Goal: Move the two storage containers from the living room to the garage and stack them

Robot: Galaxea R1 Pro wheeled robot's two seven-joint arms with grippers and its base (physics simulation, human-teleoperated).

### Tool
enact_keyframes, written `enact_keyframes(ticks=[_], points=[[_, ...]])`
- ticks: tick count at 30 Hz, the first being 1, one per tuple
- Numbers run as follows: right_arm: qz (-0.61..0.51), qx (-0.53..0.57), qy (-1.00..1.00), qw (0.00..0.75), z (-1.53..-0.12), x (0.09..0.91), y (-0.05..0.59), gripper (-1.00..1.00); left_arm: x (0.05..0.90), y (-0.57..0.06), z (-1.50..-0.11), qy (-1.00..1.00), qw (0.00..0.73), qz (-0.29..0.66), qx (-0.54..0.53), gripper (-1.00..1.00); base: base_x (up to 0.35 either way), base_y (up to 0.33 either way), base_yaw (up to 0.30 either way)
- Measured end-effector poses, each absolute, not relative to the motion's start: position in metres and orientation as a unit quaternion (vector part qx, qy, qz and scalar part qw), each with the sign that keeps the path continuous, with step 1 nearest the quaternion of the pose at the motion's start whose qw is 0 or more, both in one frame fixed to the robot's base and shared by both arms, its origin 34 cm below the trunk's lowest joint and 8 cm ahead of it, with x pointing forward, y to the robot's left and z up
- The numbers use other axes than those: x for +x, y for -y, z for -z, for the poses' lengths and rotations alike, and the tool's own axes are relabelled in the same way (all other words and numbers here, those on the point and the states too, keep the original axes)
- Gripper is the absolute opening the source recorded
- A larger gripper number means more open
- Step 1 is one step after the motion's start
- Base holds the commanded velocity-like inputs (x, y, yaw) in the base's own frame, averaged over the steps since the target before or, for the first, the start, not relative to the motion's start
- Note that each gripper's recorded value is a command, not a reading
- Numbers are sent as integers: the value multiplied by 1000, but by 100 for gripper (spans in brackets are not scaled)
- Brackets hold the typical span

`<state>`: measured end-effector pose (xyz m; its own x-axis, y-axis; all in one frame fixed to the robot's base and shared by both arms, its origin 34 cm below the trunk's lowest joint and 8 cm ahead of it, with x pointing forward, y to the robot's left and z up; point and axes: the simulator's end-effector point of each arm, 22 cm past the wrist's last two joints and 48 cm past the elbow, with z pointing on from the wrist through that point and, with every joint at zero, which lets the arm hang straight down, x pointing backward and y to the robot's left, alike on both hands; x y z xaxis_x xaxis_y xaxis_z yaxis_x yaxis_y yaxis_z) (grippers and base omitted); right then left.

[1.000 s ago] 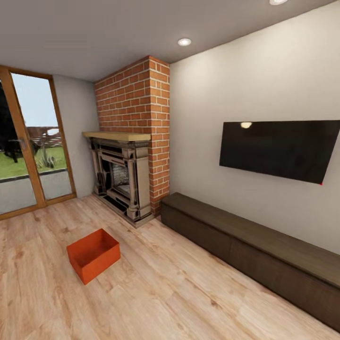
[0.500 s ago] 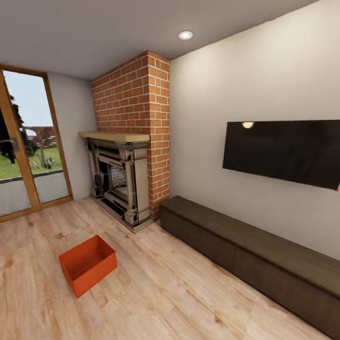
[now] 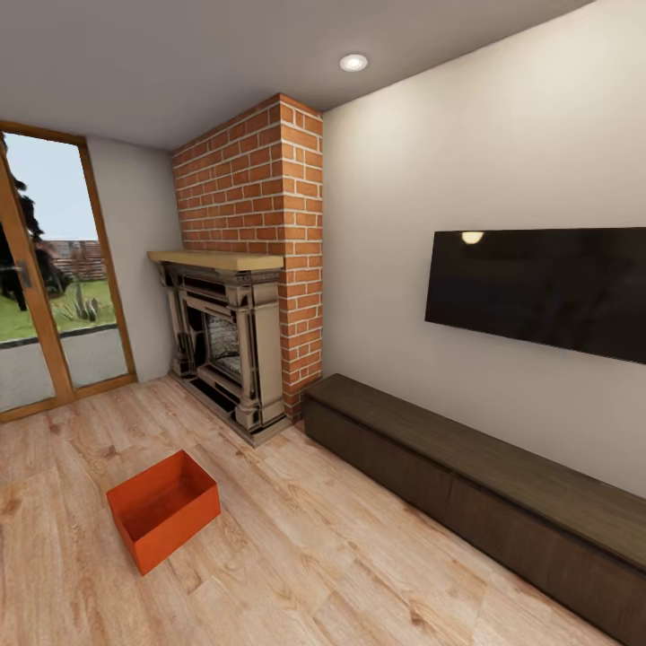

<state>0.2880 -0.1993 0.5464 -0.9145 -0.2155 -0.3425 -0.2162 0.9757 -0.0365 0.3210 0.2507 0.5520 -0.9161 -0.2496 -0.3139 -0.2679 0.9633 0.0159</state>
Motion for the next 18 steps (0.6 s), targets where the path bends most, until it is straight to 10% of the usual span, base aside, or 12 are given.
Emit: enact_keyframes(ticks=[18], points=[[-1, -110, -978, 175, -546, 288, 199, 100, 321, -251, -552, -978, 156, -29, -133, 100, 0, 0, 0]])
